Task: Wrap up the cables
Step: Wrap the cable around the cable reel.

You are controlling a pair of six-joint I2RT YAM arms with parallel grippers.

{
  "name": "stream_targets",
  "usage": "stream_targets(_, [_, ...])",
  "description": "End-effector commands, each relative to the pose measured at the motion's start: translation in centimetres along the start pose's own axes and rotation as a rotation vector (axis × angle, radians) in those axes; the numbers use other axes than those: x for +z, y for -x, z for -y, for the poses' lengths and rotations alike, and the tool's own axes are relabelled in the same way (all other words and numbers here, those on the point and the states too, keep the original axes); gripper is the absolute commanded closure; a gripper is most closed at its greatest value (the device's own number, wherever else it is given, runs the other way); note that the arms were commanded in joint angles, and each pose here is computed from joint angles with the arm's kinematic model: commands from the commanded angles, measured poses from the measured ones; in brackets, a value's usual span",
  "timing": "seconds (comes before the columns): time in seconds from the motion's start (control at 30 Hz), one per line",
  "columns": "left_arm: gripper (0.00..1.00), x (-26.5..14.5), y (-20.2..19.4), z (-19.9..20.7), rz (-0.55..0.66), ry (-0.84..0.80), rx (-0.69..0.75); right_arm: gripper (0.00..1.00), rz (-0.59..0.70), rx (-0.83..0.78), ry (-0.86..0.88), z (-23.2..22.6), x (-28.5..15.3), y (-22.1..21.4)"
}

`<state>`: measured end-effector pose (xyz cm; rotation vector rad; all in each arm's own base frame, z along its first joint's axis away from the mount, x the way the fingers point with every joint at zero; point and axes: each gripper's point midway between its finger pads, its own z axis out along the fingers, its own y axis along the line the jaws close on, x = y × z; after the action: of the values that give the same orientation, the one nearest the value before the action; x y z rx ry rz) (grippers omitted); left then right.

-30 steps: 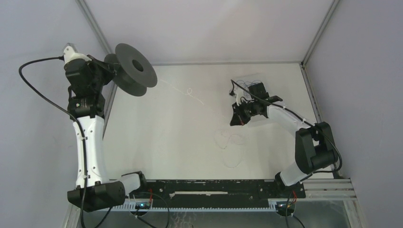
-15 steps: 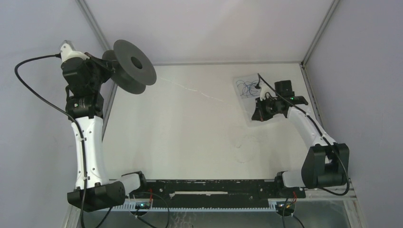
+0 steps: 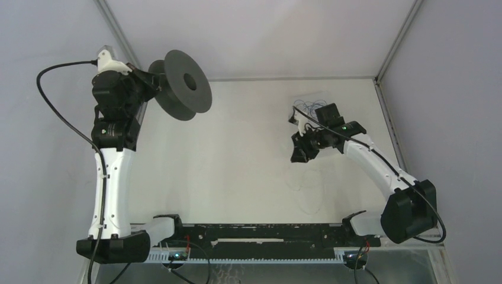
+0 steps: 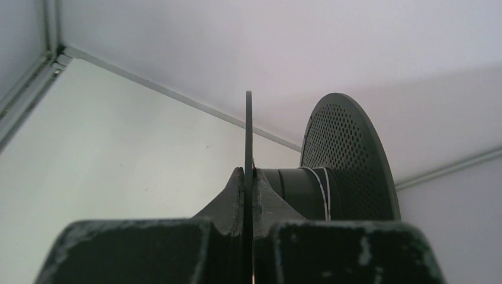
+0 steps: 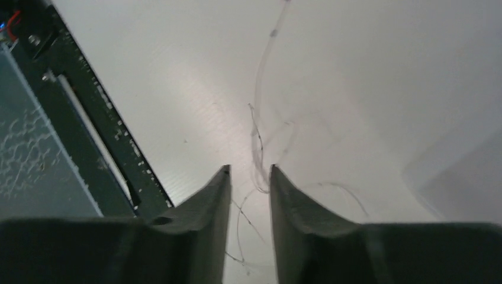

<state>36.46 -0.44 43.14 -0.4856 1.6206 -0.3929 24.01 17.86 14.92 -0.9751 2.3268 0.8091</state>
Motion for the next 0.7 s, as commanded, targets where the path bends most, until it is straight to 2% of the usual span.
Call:
stream_targets(0.0, [1.0, -3.3, 2.9, 5.3, 0.093, -0.18, 0.023, 0.55, 0.077, -0.118, 0.096, -2.0, 0.6, 4.4])
stream_targets(0.1, [1.0, -4.3, 2.4, 6.6, 0.071, -0.23, 0.036, 0.39, 0.105, -0.14, 0.131, -2.5, 0.9, 6.7])
stream_targets(0.2, [1.0, -5.4, 2.0, 7.5, 0.053, -0.272, 0.039, 0.28, 0.143, -0.149, 0.159, -2.7, 0.6, 9.2])
stream_targets(0.33, [1.0, -6.2, 1.1, 8.3, 0.017, -0.316, 0.013, 0.25, 0.234, -0.133, 0.22, -3.3, 1.0, 12.8])
stream_targets(0.43, [1.0, -6.5, 0.8, 8.8, -0.005, -0.34, -0.013, 0.25, 0.291, -0.123, 0.286, -3.7, 2.8, 14.6])
stream_targets(0.67, [1.0, -7.1, 0.6, 9.3, -0.024, -0.36, -0.042, 0.25, 0.322, -0.062, 0.467, -4.9, 10.6, 16.4])
